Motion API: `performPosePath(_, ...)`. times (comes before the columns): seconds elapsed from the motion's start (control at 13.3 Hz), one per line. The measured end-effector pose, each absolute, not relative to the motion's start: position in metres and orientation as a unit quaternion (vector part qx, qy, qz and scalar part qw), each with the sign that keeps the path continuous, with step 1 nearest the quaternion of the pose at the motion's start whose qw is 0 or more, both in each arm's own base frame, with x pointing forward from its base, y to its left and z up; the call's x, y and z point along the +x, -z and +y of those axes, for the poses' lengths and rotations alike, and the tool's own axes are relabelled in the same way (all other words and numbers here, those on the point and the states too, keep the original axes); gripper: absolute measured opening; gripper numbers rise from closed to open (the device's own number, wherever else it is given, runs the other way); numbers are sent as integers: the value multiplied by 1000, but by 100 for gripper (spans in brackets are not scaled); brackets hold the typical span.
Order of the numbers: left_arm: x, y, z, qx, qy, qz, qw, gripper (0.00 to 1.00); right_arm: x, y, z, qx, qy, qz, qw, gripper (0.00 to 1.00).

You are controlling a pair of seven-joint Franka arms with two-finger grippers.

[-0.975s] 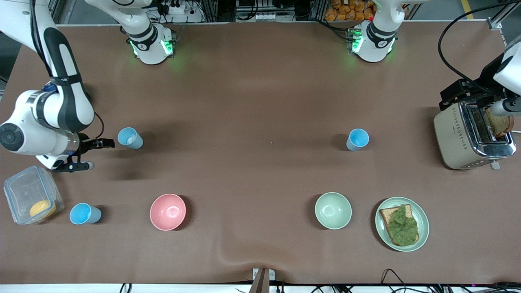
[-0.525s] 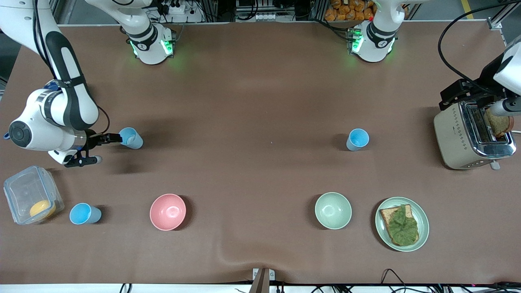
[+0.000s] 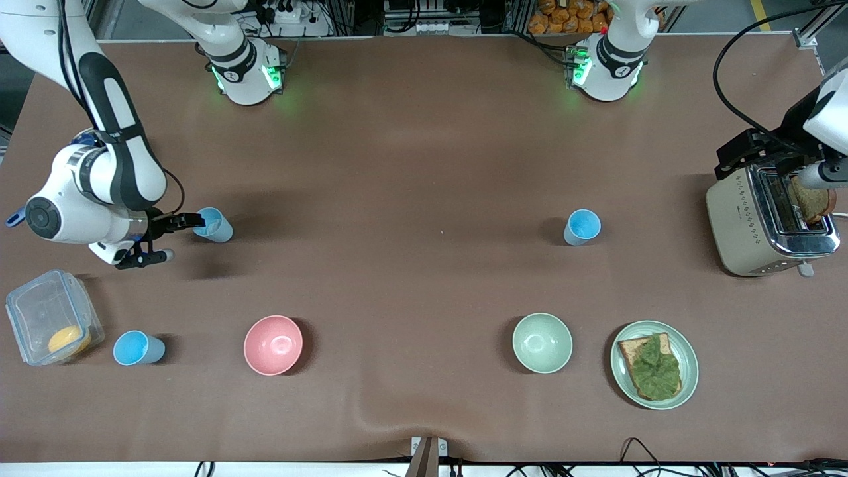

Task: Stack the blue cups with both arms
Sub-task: 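Close the right gripper around the blue cup's side, then carry the blue cup with the right gripper to the table middle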

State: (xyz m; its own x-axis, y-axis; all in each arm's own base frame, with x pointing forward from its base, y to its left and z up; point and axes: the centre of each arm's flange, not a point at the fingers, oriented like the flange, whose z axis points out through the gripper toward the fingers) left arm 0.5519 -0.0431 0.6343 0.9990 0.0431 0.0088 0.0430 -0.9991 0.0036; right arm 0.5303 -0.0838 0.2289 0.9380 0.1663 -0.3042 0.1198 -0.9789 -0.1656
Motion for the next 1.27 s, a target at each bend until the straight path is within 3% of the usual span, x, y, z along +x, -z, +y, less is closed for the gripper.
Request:
performPosePath(0.22, 552, -634, -43, 1000, -4, 22, 2, 100, 526, -221, -81, -979, -164, -83, 93, 56)
performPosePath(0.38, 552, -634, -43, 1000, -4, 22, 2, 100, 523, -218, -80, -977, -170, -84, 99, 51)
performPosePath(0.6, 552, -634, -43, 1000, -4, 22, 2, 100, 523, -218, -79, -976, -173, -82, 107, 12)
performPosePath(0.67, 552, -634, -42, 1000, -4, 22, 2, 100, 523, -219, -77, -976, -172, -83, 108, 3)
performPosePath(1.05, 552, -634, -41, 1000, -4, 23, 2, 100, 552, -252, -24, -972, -182, -99, 109, 3)
performPosePath(1.27, 557, -633, -21, 999, -14, 42, 3, 100, 574, -294, 71, -973, -189, -60, 114, 3)
